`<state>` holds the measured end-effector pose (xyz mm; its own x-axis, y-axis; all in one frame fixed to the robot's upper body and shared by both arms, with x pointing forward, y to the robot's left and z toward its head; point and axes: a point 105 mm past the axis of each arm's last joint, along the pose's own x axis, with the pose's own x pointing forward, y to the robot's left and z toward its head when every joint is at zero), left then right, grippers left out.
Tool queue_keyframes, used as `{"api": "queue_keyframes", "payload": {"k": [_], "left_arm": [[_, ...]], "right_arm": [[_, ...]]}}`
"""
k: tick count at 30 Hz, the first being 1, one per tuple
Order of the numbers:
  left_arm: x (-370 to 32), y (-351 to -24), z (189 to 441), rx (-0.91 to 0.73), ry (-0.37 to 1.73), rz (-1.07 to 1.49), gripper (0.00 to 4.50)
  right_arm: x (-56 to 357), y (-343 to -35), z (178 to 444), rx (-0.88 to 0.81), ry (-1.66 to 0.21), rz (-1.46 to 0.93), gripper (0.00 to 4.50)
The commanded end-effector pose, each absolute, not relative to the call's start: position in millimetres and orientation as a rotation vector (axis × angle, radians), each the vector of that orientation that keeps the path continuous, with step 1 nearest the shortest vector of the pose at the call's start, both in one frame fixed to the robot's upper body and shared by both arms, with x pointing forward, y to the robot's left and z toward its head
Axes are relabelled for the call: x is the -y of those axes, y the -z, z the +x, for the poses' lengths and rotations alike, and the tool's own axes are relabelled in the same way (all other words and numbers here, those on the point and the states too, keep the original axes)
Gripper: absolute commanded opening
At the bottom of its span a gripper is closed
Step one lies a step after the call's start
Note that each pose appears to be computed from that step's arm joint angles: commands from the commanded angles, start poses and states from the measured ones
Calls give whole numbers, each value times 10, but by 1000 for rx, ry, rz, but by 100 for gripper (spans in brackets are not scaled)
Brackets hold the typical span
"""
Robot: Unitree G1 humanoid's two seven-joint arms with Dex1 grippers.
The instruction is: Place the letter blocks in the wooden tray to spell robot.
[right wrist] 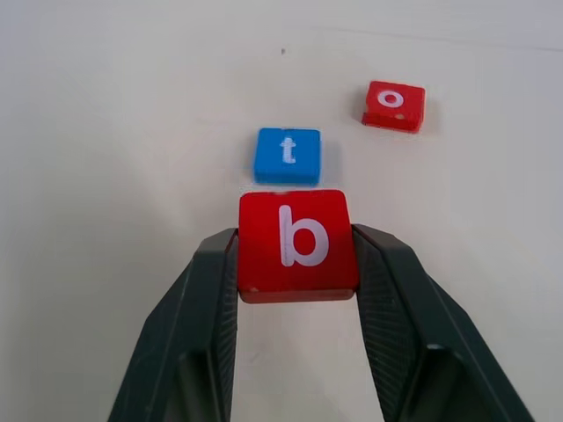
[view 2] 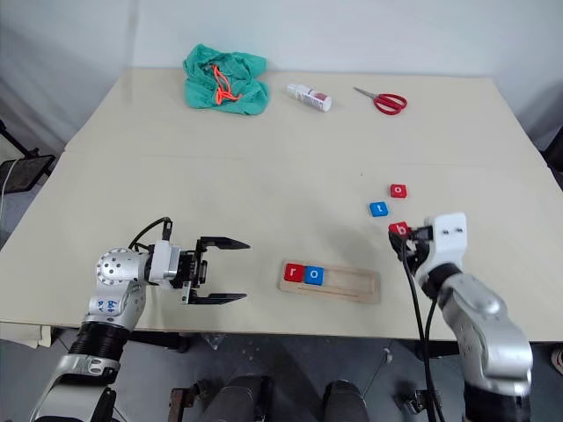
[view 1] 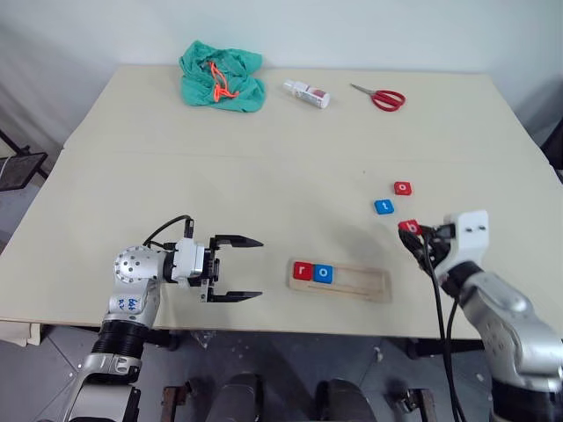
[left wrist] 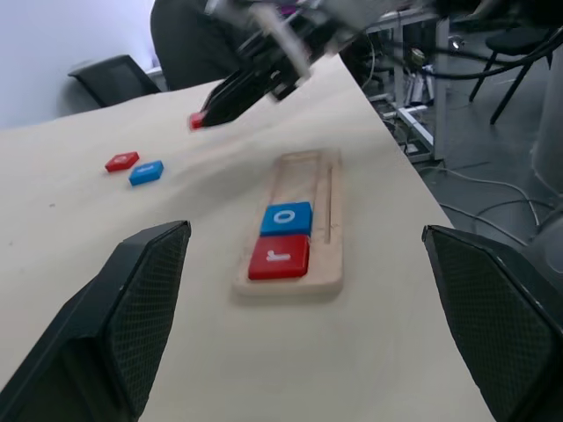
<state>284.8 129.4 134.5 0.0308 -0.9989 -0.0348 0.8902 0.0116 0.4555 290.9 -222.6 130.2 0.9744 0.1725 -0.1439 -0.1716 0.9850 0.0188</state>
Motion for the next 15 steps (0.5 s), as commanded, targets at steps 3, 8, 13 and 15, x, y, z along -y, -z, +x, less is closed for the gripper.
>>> {"api": "queue_keyframes", "payload": {"k": [3,8,13,15], "left_arm": [[-1287,-1427,2898,379,1527,411,450],[-1240,-1437,2920,387,1544,407,450],[-1222,-1444,2927,391,1550,407,450],[-1224,-1443,2929,390,1550,408,450]], "right_arm": [[2244,-1349,2620,-150,-79,24,147],[2225,-1212,2460,-206,-52,53,147],[2257,-1122,2406,-233,-23,76,147],[2254,-1091,2395,-241,-22,100,182]]}}
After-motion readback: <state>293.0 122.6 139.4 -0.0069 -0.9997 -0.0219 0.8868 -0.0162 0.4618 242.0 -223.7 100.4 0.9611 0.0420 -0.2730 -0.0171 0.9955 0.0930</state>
